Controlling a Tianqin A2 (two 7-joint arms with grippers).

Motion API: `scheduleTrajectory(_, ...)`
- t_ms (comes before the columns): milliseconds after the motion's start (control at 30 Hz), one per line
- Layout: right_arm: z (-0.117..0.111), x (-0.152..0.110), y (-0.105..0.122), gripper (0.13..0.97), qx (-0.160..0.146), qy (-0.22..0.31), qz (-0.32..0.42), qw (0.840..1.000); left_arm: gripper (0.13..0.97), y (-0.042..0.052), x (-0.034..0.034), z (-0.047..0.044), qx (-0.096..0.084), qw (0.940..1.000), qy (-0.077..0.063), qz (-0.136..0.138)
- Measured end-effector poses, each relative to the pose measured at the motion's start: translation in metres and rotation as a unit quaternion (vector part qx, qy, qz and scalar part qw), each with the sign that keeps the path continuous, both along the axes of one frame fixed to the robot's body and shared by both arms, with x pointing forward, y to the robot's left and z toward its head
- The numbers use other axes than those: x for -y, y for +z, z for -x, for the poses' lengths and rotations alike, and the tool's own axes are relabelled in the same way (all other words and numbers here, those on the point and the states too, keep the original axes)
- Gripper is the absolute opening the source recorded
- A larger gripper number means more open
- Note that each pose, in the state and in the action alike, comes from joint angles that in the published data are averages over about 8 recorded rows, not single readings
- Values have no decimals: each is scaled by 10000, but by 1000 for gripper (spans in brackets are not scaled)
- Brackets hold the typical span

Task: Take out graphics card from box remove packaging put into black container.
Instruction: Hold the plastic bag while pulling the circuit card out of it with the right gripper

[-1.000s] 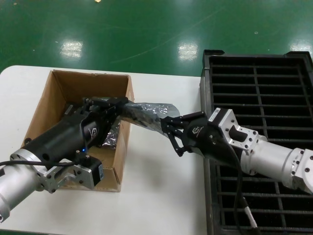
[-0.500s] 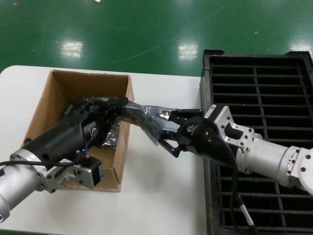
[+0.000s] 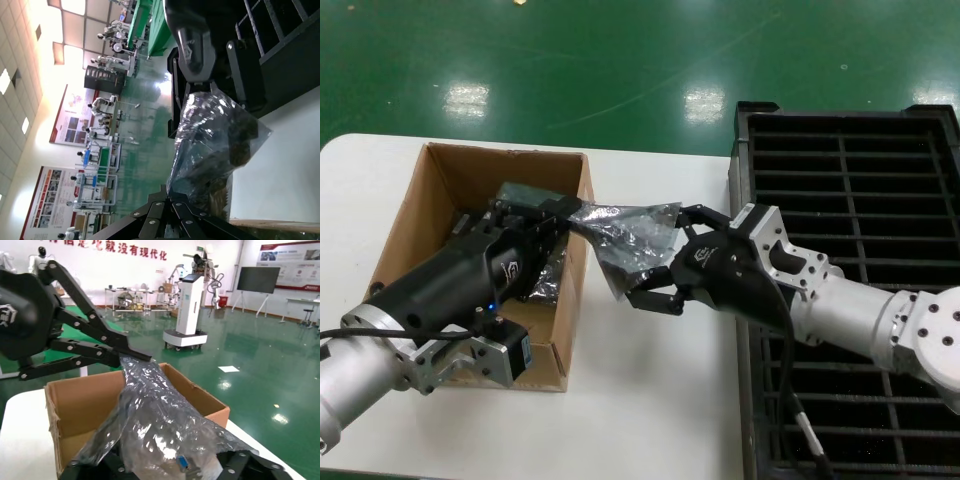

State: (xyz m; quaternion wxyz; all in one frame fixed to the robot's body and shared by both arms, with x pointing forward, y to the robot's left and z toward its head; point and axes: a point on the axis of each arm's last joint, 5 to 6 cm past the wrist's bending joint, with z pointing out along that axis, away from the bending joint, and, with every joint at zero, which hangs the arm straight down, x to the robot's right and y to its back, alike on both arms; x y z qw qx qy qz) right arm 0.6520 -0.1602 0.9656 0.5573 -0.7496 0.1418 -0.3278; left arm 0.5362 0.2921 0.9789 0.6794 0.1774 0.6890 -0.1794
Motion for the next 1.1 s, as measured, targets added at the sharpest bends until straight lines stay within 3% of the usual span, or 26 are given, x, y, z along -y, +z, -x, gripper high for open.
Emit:
scheduleTrajectory(167, -36, -44, -16, 354, -61, -29, -102, 9999, 140, 0, 0, 0, 0, 10000, 0, 0)
scheduleTrajectory(433, -2, -81, -15, 747, -51, -19, -213, 9998, 140, 0, 0, 0, 0, 10000, 0, 0)
scheduleTrajectory(767, 90, -29, -14, 712, -38, 70, -226, 9997, 140, 0, 0, 0, 0, 10000, 0, 0)
scheduleTrajectory(1100, 163, 69, -17, 590, -112, 208, -215, 9995, 140, 0, 0, 0, 0, 10000, 0, 0)
